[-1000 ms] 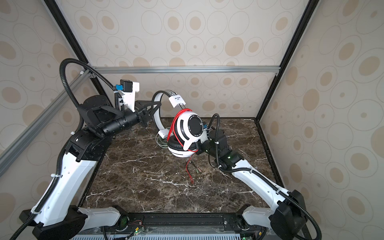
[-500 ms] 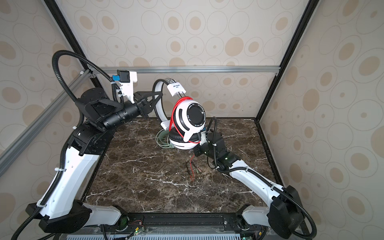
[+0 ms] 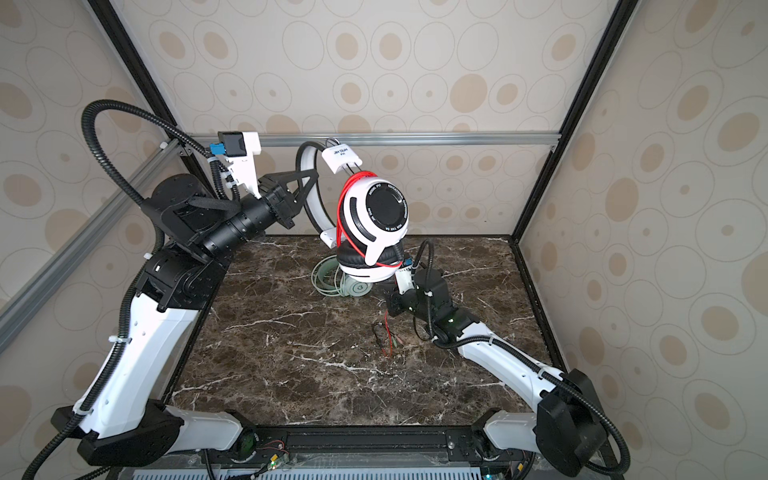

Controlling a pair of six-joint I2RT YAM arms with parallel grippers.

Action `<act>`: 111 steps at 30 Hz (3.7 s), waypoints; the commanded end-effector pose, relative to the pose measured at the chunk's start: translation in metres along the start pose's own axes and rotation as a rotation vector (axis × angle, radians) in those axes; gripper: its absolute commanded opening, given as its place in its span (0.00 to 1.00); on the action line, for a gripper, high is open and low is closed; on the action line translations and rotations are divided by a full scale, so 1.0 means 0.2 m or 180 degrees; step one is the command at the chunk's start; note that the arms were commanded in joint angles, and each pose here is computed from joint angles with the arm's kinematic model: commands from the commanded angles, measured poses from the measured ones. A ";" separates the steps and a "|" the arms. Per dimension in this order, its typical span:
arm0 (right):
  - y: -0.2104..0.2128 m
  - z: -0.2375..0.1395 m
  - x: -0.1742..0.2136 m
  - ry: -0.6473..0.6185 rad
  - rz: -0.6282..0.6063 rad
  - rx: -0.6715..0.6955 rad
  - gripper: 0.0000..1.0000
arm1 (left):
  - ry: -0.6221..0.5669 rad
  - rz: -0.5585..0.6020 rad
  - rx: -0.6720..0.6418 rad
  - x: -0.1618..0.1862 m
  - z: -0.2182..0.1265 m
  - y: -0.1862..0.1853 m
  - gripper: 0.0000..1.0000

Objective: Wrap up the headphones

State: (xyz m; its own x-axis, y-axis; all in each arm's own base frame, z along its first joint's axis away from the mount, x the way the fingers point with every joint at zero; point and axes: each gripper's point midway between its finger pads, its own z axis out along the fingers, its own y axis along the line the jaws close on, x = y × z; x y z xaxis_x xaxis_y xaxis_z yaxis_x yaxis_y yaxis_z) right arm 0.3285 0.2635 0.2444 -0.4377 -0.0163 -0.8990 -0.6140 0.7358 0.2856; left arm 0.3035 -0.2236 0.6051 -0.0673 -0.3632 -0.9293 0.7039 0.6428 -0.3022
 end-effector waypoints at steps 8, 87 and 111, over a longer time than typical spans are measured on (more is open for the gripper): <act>-0.01 0.01 0.08 0.0110 0.0136 -0.0047 0.02 | -0.1184 -0.0398 -0.0413 -0.48 -0.20 0.02 0.00; 0.52 -0.35 -0.25 0.0636 -0.1845 0.0241 0.00 | 0.1160 0.0873 -0.2365 1.07 -0.32 0.92 0.00; 0.22 -0.32 -0.48 0.0791 -0.1696 0.0548 0.00 | 0.1906 0.0842 -0.1169 1.34 -0.49 0.60 0.00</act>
State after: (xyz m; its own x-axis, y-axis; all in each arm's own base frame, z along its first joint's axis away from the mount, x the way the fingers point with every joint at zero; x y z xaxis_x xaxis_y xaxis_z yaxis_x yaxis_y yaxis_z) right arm 0.2969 0.2556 0.3502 -0.2647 -0.5789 -0.7712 -0.6906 0.6720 -0.2674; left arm 0.3145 -0.1678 0.2869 -0.4033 0.1840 -0.8964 0.4039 0.9148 0.0061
